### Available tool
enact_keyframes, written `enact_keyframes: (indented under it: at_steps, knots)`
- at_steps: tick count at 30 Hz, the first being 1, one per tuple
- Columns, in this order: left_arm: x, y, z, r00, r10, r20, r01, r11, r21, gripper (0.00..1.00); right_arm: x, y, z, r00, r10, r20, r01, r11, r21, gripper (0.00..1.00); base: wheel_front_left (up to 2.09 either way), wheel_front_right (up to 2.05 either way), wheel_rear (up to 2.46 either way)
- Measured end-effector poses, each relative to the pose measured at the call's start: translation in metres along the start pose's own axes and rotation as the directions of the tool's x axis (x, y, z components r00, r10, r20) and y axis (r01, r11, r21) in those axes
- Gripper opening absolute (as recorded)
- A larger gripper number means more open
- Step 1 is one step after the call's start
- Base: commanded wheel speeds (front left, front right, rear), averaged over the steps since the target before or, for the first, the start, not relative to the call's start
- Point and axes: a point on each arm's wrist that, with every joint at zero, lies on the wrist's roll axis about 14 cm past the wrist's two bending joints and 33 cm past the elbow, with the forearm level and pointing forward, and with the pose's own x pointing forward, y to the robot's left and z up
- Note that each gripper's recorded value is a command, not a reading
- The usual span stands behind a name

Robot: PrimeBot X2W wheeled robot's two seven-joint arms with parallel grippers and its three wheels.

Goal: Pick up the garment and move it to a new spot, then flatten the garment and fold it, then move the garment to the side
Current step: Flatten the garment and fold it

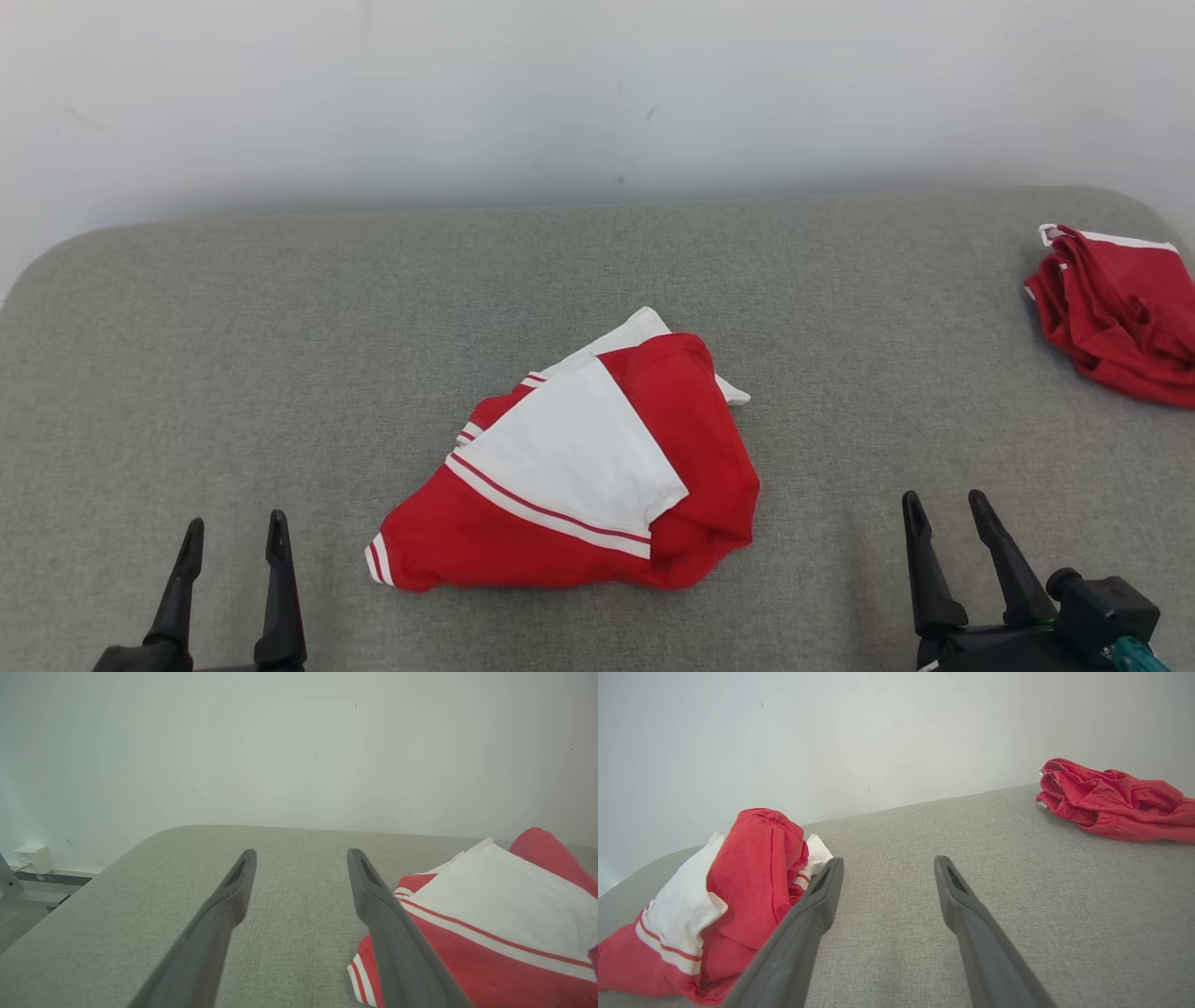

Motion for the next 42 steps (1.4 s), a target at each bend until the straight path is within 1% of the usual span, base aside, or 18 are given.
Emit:
enact_keyframes:
  at_steps: [10,14,19,24,27,31,35,36,37,38,40,42]
  knots:
    - [-0.012,0.007,-0.003,1.0,0.027,-0.008,-0.027,1.0,-0.002,1.0,0.002,0.014,-0.005,0.998,0.054,-0.019,-0.054,0.998,-0.007,1.0,0.0,0.0,0.0]
    - [-0.013,0.009,-0.001,0.999,0.033,-0.004,-0.033,0.999,-0.001,1.0,0.018,0.031,0.001,0.991,0.131,-0.027,-0.132,0.99,-0.038,1.0,0.0,0.0,0.0]
    - [-0.013,0.011,0.0,0.999,0.042,0.001,-0.042,0.999,-0.005,1.0,0.05,0.056,0.014,0.971,0.236,-0.034,-0.238,0.967,-0.092,1.0,0.0,0.0,0.0]
    - [-0.017,0.014,-0.004,0.998,0.055,-0.011,-0.056,0.998,-0.014,1.0,0.081,0.077,0.011,0.949,0.303,-0.093,-0.312,0.942,-0.122,1.0,0.0,0.0,0.0]
    - [-0.021,0.02,-0.006,0.997,0.078,-0.02,-0.078,0.997,-0.013,1.0,0.097,0.087,0.005,0.936,0.328,-0.129,-0.343,0.932,-0.118,1.0,0.0,0.0,0.0]
    - [-0.026,0.026,-0.005,0.995,0.098,-0.021,-0.098,0.995,-0.014,1.0,0.114,0.096,-0.014,0.915,0.341,-0.216,-0.37,0.922,-0.112,1.0,0.0,0.0,0.0]
    - [-0.034,0.035,-0.008,0.991,0.133,-0.035,-0.133,0.991,-0.015,1.0,0.127,0.101,-0.034,0.892,0.334,-0.304,-0.378,0.921,-0.098,1.0,0.0,0.0,0.0]
    - [-0.034,0.035,-0.008,0.991,0.133,-0.035,-0.133,0.991,-0.015,1.0,0.127,0.101,-0.034,0.892,0.334,-0.304,-0.378,0.921,-0.098,0.82,0.0,0.0,0.0]
    - [-0.036,0.037,-0.008,0.99,0.14,-0.036,-0.14,0.99,-0.014,1.0,0.129,0.103,-0.04,0.884,0.335,-0.325,-0.381,0.92,-0.088,0.31,0.0,0.0,0.0]
    - [-0.037,0.038,-0.008,0.989,0.146,-0.037,-0.147,0.989,-0.013,1.0,0.131,0.106,-0.043,0.881,0.337,-0.333,-0.379,0.923,-0.067,0.0,0.0,0.0,0.0]
    - [-0.039,0.042,-0.008,0.987,0.159,-0.038,-0.16,0.987,-0.011,1.0,0.133,0.111,-0.05,0.869,0.344,-0.356,-0.386,0.921,-0.052,0.0,0.0,0.0,0.0]
    - [-0.041,0.045,-0.009,0.984,0.171,-0.042,-0.171,0.985,-0.008,1.0,0.137,0.113,-0.052,0.867,0.347,-0.357,-0.391,0.919,-0.055,0.0,0.0,0.0,0.0]
